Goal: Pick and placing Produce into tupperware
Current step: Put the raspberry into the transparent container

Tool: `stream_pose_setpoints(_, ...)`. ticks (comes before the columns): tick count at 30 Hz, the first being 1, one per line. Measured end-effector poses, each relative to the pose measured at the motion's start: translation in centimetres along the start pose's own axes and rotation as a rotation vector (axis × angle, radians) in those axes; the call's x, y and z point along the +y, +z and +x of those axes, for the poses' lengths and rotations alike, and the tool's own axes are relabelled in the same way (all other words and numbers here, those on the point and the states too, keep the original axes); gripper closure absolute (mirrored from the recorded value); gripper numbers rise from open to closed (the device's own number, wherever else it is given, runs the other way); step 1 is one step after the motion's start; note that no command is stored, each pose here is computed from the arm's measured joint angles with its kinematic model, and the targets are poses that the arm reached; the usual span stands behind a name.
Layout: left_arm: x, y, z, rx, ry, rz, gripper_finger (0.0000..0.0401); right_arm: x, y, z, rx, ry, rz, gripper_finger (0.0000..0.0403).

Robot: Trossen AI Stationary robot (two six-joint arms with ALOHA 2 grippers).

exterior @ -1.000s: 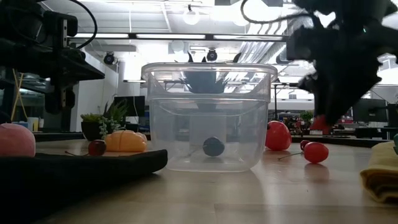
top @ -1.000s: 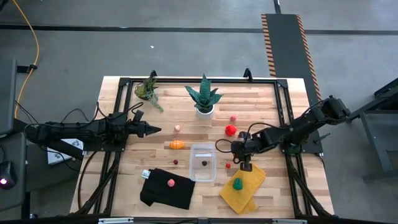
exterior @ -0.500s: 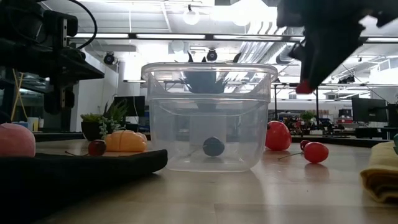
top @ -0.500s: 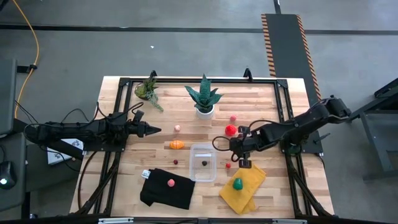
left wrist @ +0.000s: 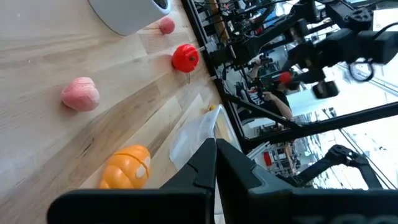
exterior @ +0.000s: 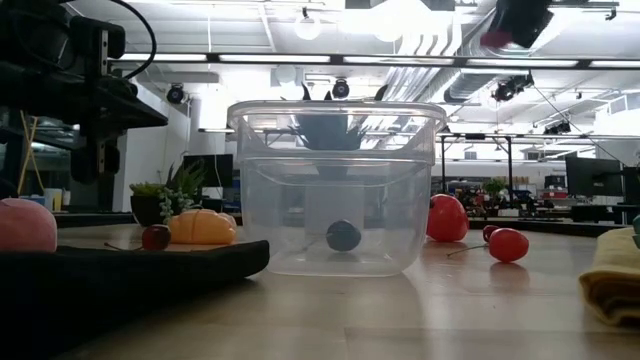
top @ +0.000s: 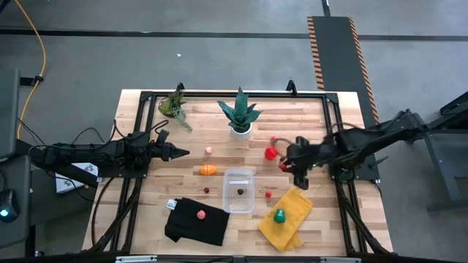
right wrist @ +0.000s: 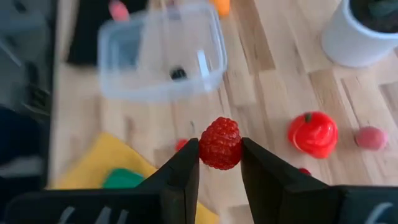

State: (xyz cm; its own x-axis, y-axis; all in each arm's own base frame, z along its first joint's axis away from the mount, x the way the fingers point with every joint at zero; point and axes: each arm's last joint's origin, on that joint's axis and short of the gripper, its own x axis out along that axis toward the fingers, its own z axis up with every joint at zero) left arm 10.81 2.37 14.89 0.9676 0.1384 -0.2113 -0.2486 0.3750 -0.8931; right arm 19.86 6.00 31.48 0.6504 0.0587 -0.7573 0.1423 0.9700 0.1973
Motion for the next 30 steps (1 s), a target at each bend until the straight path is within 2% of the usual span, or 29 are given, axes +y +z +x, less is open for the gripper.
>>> stream_pose_setpoints(6, 0.0, 0.0, 0.0, 0.0, 0.0, 0.0, 0.04, -0.4, 0.2, -3.8, -0.176, 0.125, 0.093, 0.0316)
stream_pose_setpoints(15, 0.0, 0.0, 0.0, 0.0, 0.001, -0.001, 0.04, -0.7, 0.8, -7.3, -0.406, 0.252, 0.123, 0.0316)
stream_pose_setpoints(22, 0.0, 0.0, 0.0, 0.0, 0.0, 0.0, 0.04, -0.1, 2.5, -8.5, -0.611, 0.335, 0.082, 0.0316)
stream_pose_setpoints(30, 0.0, 0.0, 0.0, 0.0, 0.001, -0.001, 0.04, 1.0, 4.5, -7.9, -0.773, 0.351, 0.016, 0.0316)
